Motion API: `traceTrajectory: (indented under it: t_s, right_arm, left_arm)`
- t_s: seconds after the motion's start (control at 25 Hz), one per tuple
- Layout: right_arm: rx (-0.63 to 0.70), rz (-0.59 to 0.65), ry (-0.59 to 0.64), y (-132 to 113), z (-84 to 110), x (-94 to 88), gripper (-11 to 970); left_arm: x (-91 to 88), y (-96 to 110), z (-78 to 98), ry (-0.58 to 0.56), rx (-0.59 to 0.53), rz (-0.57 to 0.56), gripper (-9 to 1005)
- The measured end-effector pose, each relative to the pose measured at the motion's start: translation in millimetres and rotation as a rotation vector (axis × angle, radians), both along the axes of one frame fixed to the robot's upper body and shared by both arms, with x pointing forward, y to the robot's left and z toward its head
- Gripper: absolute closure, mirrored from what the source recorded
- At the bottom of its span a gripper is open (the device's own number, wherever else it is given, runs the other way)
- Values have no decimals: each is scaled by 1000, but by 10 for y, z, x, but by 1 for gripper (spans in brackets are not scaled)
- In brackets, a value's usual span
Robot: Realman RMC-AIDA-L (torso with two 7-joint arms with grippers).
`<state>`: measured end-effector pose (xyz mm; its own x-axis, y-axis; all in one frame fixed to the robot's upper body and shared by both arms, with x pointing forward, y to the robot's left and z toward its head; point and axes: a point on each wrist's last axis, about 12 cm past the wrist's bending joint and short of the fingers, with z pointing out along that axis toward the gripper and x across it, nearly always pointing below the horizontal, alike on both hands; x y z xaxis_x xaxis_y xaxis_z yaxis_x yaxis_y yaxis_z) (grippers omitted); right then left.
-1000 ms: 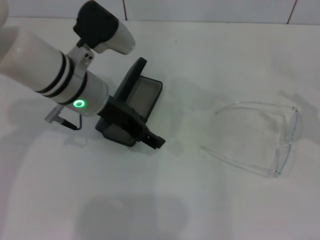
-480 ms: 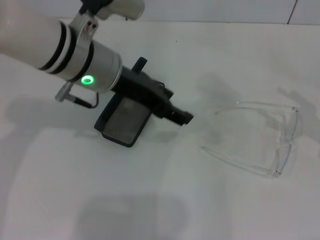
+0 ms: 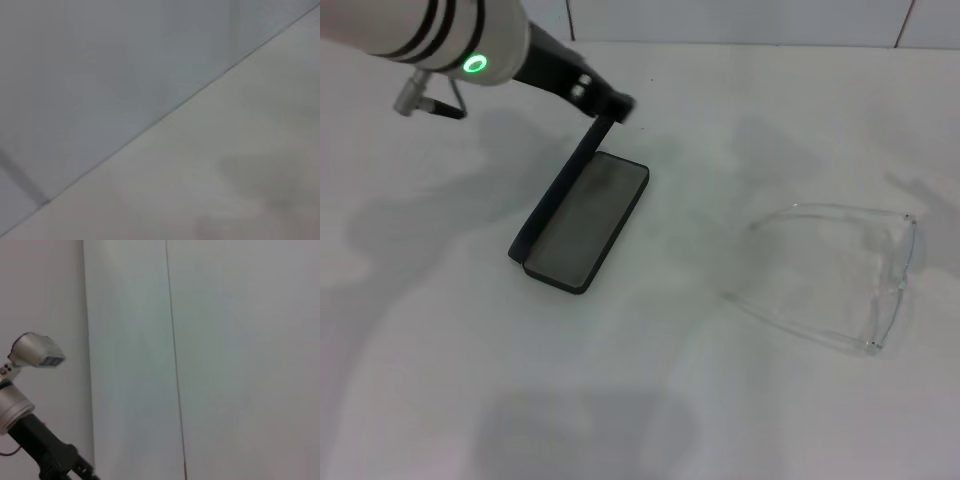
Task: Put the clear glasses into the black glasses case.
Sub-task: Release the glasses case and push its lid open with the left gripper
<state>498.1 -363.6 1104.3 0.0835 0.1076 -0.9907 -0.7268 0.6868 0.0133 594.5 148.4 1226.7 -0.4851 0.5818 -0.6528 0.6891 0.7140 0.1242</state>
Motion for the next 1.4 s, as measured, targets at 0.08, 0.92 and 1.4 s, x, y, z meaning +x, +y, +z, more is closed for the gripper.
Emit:
traceTrajectory:
  t_s: [0.08, 0.92, 1.4]
  right_arm:
    - [-1, -7, -2, -13, 5, 4, 104]
    - [-21, -36, -7, 13, -53, 37, 104]
    - [-23, -39, -6, -1, -52, 41, 104]
  left_arm:
    - [-6, -24, -38, -20, 79, 49, 240]
    - [236, -115, -683, 170, 221, 119, 241]
    - [264, -108, -740, 197, 256, 116, 397]
